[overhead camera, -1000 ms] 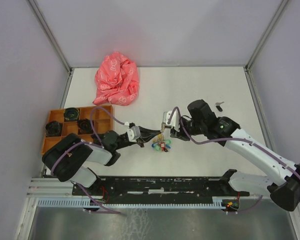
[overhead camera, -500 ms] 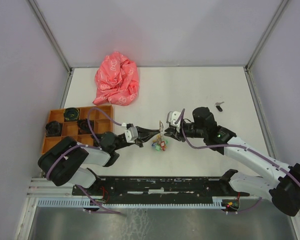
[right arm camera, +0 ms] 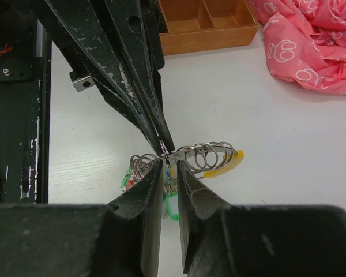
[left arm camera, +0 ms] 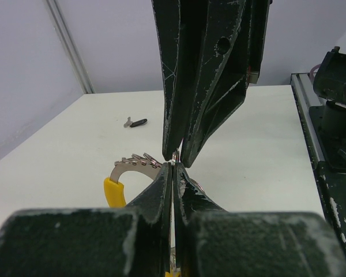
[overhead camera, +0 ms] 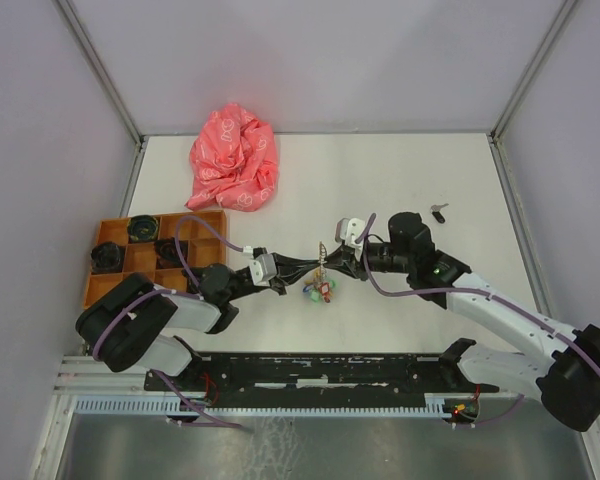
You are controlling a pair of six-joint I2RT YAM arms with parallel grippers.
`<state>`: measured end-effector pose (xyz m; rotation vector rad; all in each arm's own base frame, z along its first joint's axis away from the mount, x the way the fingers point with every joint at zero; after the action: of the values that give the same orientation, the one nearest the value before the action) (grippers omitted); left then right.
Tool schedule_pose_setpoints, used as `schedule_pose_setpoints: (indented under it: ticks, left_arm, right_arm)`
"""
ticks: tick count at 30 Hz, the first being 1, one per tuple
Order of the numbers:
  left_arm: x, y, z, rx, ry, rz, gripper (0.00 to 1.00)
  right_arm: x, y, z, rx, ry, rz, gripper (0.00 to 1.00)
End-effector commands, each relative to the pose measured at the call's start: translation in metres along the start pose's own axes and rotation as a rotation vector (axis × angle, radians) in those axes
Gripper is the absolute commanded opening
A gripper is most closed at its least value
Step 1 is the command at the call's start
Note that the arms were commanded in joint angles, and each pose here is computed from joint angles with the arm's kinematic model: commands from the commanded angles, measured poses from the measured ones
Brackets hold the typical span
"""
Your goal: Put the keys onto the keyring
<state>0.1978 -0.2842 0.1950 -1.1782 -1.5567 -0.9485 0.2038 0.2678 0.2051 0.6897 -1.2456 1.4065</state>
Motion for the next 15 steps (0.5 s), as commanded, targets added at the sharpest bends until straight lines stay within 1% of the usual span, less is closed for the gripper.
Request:
schedule_pose_setpoints:
  ticks: [1, 5, 10, 13, 15]
  left_arm:
    - [0.053, -0.005, -0.005, -0.034, -0.195, -0.116, 0.03]
    - [0.055, -0.006, -0.005, -0.040, -0.197, -0.118, 0.03]
    - [0.050, -0.006, -0.006, -0.049, -0.185, -0.112, 0.03]
    - [0.045, -0.006, -0.006, -0.050, -0.172, -0.106, 0.05]
    - [0.041, -0.005, -0.006, -0.050, -0.161, -0.100, 0.10]
  right_arm:
    - [0.017, -0.005, -0.003, 0.010, -0.067, 0.018, 0.22]
    - [0.016, -0.005, -0.004, 0.022, -0.061, 0.016, 0.16]
    - [0.018, -0.006, -0.003, 0.031, -0.050, 0.023, 0.02]
    - [0.021, -0.006, -0.001, 0.047, -0.030, 0.027, 0.01]
    - [0.021, -0.005, 0.001, 0.067, -0.002, 0.031, 0.01]
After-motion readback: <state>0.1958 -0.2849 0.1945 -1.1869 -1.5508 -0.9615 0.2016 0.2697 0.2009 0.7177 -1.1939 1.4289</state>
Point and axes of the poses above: each gripper's point midway between its finger pads, its own z axis back along the fingers, its own y axis along the line the jaws close on, x = y × z, the point moved 2 cm from there along z, back along the fingers, and after that the axes turned 10 degrees about z, right-handed, at the moved point
